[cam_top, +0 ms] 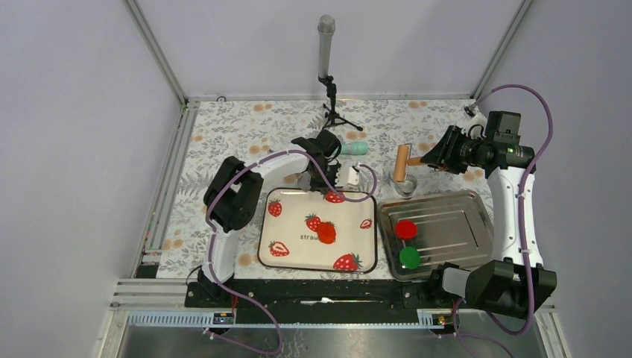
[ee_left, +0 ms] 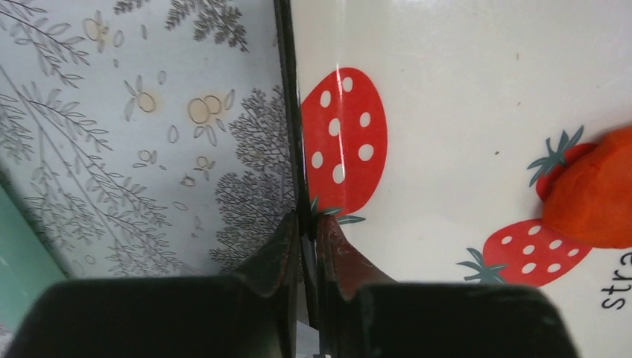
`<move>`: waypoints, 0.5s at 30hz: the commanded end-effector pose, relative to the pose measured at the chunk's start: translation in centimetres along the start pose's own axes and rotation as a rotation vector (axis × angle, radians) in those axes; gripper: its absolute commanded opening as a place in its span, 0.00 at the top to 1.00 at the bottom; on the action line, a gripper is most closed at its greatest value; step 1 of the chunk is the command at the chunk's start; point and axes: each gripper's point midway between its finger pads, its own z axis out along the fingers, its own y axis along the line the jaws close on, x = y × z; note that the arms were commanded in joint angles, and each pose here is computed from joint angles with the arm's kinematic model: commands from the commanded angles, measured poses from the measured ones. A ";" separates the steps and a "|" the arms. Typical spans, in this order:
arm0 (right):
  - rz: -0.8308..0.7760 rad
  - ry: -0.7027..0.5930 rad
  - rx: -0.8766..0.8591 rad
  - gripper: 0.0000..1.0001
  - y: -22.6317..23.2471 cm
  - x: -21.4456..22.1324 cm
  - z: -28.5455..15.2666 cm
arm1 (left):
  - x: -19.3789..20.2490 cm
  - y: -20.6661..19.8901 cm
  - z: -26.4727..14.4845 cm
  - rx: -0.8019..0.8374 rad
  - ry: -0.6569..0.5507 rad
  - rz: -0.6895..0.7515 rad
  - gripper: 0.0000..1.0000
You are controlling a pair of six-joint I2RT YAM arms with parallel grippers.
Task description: Roll out the dumpling wrappers from the dough
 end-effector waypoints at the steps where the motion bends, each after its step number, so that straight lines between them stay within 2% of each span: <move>1: -0.049 -0.058 -0.051 1.00 1.6 -1.3 -1.1 | -1.5 3.7 -0.8 -0.085 -0.017 0.104 0.96; 6: -0.046 -0.058 -0.049 1.00 1.6 -1.2 -1.1 | -1.7 6.2 -0.8 -0.117 -0.008 0.098 1.00; 12: -0.049 -0.062 -0.046 1.00 1.5 -1.2 -1.1 | -1.1 8.8 -1.0 -0.167 -0.006 -0.021 1.00; 15: -0.051 -0.061 -0.042 1.00 1.4 -1.1 -1.1 | -0.7 8.9 -1.2 -0.175 -0.003 -0.074 1.00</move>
